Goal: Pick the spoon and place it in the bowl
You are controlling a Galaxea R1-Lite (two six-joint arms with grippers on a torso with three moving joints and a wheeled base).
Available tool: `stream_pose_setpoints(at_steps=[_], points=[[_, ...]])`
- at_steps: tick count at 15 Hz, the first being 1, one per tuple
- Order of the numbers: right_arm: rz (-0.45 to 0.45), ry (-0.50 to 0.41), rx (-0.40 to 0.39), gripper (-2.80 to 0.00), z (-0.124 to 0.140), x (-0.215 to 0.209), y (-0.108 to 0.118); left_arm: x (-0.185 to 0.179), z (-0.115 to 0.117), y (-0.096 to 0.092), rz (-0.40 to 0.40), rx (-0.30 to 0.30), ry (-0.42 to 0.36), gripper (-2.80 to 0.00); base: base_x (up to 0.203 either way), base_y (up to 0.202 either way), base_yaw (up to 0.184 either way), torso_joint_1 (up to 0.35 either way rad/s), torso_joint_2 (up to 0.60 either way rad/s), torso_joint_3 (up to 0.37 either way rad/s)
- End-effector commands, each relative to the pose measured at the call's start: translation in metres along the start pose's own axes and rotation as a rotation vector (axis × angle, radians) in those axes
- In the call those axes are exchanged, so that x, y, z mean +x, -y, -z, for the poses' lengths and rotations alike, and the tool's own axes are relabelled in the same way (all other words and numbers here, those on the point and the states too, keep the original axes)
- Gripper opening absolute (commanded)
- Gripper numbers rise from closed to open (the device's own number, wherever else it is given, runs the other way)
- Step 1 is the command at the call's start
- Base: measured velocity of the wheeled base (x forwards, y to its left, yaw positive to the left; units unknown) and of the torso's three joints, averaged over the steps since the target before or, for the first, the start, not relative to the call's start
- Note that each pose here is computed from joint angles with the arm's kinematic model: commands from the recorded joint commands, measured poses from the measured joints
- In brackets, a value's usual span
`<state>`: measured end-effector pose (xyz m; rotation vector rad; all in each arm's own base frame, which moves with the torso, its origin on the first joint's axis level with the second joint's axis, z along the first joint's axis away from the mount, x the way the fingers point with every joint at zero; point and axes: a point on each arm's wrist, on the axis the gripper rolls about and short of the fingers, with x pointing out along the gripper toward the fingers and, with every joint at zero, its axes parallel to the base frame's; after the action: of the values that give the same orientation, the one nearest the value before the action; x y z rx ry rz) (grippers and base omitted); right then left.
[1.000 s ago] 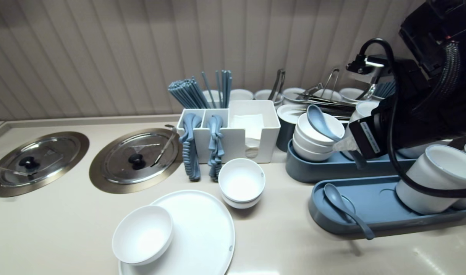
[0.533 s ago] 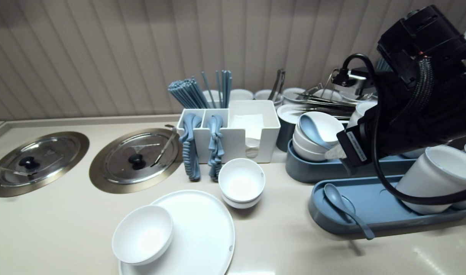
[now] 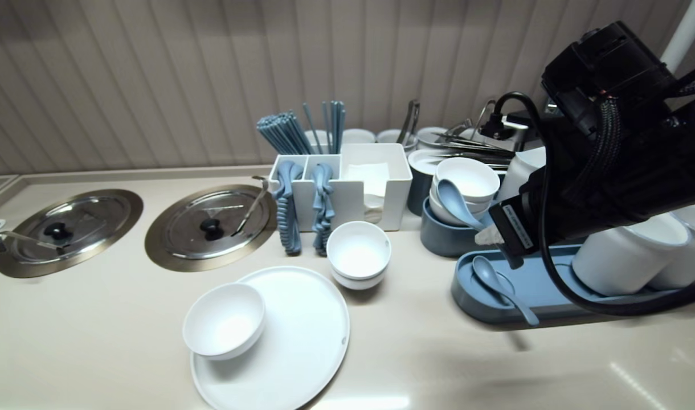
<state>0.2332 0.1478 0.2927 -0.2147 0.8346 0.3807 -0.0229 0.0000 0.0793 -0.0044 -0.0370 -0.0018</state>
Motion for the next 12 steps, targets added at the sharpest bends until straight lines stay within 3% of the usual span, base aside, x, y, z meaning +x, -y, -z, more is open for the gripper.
stream_pose_setpoints(at_steps=[1,9,12], points=[[0.002,-0.008,-0.001,-2.80,0.0012,0.0006,0.0001,0.0006,0.0021,0.0000,0.000,0.000,-0.009,-2.80,0.000,0.000,0.000,0.000,0.00,0.000],[0.003,-0.014,-0.002,-2.80,0.0010,0.0031,-0.0003,0.0005,0.0020,0.0000,0.000,0.001,-0.006,-2.80,0.000,0.000,0.000,0.000,0.00,0.000],[0.003,-0.014,-0.002,-2.80,0.0010,0.0031,-0.0003,0.0006,0.0024,0.0000,0.000,0.001,-0.008,-2.80,0.000,0.156,-0.003,0.005,0.00,0.001]])
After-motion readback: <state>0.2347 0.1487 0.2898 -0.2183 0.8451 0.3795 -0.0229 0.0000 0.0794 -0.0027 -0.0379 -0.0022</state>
